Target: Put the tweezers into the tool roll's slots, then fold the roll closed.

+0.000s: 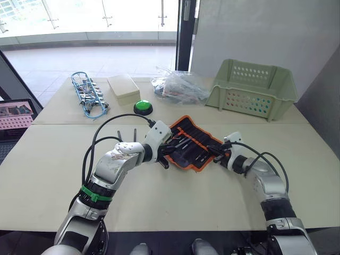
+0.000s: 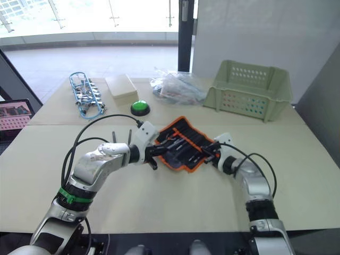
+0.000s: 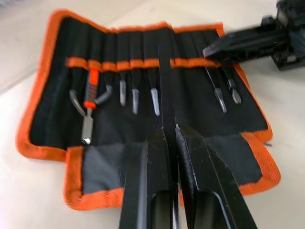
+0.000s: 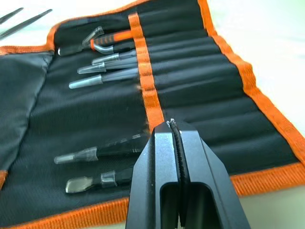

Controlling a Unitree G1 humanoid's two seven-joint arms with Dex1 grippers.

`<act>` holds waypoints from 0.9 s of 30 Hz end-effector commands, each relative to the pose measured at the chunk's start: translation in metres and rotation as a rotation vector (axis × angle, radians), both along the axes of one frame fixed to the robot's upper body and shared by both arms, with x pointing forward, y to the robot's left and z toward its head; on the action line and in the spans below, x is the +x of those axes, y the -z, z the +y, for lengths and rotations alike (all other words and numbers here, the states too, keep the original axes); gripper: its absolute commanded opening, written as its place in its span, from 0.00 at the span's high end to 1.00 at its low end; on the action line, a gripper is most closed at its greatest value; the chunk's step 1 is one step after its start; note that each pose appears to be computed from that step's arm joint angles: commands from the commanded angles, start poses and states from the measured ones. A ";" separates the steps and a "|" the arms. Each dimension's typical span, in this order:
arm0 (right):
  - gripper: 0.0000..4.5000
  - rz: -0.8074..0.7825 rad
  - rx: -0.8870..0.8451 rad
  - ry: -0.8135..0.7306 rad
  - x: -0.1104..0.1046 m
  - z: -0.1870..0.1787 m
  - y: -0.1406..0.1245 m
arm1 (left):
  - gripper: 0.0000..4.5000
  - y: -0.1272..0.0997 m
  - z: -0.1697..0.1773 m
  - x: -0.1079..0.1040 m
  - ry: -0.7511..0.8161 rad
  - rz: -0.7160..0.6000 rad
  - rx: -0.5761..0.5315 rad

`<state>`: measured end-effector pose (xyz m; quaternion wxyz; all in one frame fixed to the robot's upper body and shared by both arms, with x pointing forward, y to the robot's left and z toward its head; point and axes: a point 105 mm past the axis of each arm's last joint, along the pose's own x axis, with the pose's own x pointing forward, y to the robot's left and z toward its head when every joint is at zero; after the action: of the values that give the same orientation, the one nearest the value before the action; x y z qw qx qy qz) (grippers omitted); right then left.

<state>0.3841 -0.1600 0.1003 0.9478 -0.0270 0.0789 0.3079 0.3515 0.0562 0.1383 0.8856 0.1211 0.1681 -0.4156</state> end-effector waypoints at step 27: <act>1.00 0.040 -0.023 0.026 0.002 0.002 0.010 | 0.99 0.014 -0.038 0.016 -0.027 -0.011 0.011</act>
<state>0.3892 -0.1575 0.0990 0.9503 -0.0313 0.0855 0.2976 0.3642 0.0217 0.1115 0.8894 0.1205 0.1926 -0.3966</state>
